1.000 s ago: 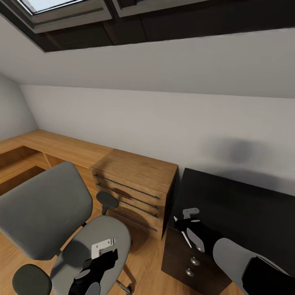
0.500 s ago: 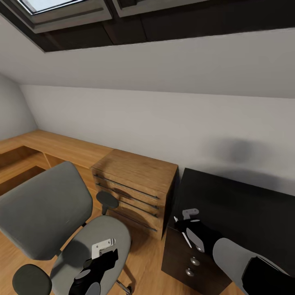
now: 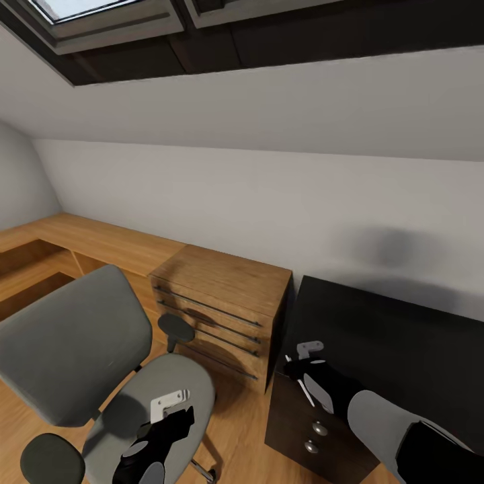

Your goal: In the bedroom, organize the workspace by keeping the computer under the desk, ensuring the monitor is on the desk, placing the keyboard on the desk next to the monitor, placing the mouse on the desk next to the keyboard, moving the folder from the swivel chair onto the desk next to the mouse, stacking the notebook on top of the folder with the pen on top of the notebook, and positioning the swivel chair next to the desk.

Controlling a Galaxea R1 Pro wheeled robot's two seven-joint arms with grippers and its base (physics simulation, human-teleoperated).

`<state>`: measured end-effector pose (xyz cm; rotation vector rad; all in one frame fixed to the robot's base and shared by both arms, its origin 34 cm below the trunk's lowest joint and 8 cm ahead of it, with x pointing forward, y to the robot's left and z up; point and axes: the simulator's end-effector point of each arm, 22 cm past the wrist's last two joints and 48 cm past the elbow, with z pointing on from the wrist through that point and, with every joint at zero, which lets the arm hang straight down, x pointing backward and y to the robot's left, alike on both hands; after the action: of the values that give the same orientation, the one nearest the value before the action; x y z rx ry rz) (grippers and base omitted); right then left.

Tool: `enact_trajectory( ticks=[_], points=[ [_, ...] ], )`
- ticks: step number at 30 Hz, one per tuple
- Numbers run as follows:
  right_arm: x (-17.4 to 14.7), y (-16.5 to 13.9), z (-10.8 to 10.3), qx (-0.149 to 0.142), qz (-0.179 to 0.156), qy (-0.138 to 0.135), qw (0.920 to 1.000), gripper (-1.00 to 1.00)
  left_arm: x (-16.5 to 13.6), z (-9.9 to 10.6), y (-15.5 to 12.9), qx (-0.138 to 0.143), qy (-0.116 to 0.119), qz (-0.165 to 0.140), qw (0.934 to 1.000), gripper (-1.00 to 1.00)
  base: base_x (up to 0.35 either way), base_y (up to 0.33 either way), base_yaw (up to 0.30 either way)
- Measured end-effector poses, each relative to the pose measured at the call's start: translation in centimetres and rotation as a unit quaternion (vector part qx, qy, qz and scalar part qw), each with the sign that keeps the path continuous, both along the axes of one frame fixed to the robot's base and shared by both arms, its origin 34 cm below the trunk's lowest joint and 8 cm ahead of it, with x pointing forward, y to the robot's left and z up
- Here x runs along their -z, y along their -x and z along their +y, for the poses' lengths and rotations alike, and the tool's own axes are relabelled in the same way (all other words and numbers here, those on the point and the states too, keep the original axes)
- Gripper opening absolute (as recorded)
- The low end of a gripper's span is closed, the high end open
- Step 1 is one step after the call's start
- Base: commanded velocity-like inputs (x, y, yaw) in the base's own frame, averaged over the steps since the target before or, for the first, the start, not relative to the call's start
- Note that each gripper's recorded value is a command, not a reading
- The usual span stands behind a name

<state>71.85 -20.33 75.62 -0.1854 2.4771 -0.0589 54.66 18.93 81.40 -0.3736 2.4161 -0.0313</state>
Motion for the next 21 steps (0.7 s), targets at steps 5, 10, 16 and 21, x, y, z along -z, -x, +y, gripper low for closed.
enact_trajectory(
  ticks=[5, 10, 16, 21],
  points=[
    [-0.27, -0.2, 0.41, -0.003, -0.003, -0.003, 1.0, 1.0, -0.07, -0.04, -0.03, 0.0, 0.001, 0.0, 1.0, 1.0, 0.0, 0.0, 0.0],
    [-0.31, -0.24, 0.38, -0.002, -0.004, -0.003, 1.0, 1.0, -0.13, -0.09, -0.05, 0.0, 0.002, -0.001, 1.0, 1.0, 0.0, 0.0, 0.0],
    [-0.3, -0.25, 0.32, -0.002, -0.004, -0.003, 1.0, 1.0, -0.17, -0.15, -0.06, 0.0, 0.003, -0.001, 1.0, 1.0, 0.0, 0.0, 0.0],
    [-0.28, -0.22, 0.31, -0.002, -0.003, -0.003, 1.0, 1.0, -0.17, -0.15, -0.07, 0.0, 0.003, -0.001, 1.0, 1.0, 0.0, 0.0, 0.0]
  ],
)
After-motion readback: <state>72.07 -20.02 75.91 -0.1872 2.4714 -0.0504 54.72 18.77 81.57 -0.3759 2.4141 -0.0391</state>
